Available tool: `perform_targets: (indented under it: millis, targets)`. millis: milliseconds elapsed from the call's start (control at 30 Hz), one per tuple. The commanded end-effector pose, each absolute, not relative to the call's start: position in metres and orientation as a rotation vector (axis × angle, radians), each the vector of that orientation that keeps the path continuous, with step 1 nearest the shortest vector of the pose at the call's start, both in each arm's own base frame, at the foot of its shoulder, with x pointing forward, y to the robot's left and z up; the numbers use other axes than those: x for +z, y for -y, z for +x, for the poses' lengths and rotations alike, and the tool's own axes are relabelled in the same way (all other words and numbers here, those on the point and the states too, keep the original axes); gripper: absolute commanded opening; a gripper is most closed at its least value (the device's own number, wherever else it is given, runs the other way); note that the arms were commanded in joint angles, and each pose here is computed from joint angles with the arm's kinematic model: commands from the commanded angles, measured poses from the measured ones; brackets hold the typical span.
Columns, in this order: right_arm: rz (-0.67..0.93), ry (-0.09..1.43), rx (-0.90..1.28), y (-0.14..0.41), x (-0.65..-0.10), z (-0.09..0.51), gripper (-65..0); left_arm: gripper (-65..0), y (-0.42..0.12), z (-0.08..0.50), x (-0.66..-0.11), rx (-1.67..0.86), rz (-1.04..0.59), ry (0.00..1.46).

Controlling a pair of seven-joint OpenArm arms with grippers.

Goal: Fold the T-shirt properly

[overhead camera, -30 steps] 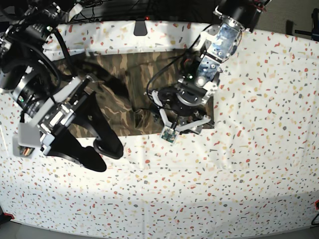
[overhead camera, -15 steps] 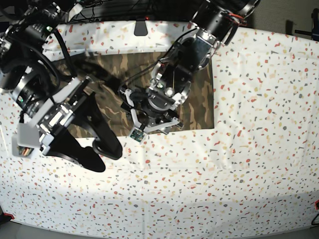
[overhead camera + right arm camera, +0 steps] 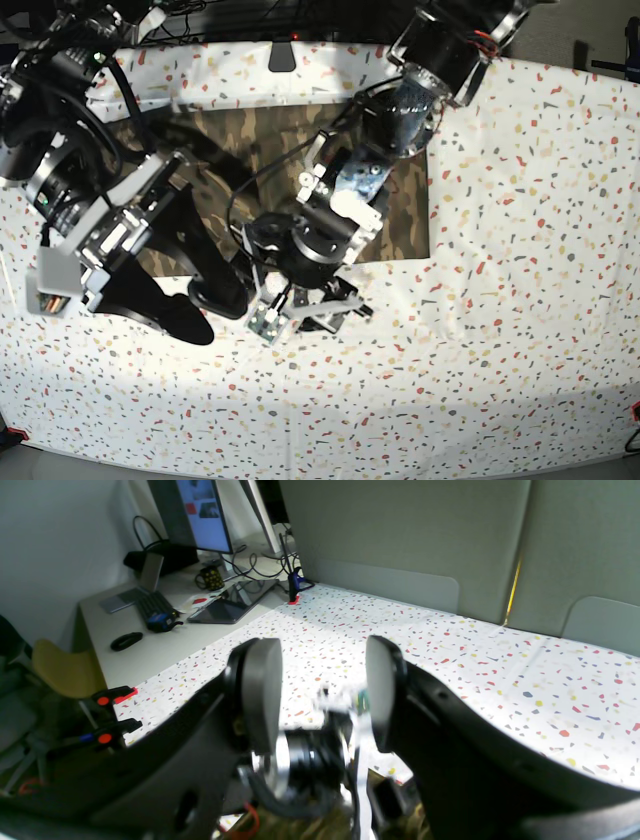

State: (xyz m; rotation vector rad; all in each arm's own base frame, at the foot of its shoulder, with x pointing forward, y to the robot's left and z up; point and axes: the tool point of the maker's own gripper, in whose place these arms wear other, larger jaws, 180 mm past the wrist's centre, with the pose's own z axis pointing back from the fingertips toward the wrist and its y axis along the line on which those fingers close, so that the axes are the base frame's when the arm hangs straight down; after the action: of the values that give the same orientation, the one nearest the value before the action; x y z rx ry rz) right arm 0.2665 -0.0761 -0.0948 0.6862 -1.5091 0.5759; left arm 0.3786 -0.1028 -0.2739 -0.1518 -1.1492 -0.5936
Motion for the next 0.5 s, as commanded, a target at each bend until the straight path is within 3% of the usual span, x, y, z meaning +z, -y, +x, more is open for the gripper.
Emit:
perform_targets:
  millis: [0,367,467]
  targets:
    - [0.711,1.565,0.596,0.074,-0.081,0.263,-37.2,-24.9,0.088,0.391,-0.265,-0.577,-0.109,1.172]
    - [0.706,1.565,0.595,0.074,-0.081,0.263,-37.2,-24.9,-0.094,0.432,-0.284,-0.307,0.027,1.083]
    - [0.58,1.547,0.552,0.092,-0.091,0.274,-37.2,-24.9,-0.13,0.43,-0.284,-0.245,-0.033,1.039]
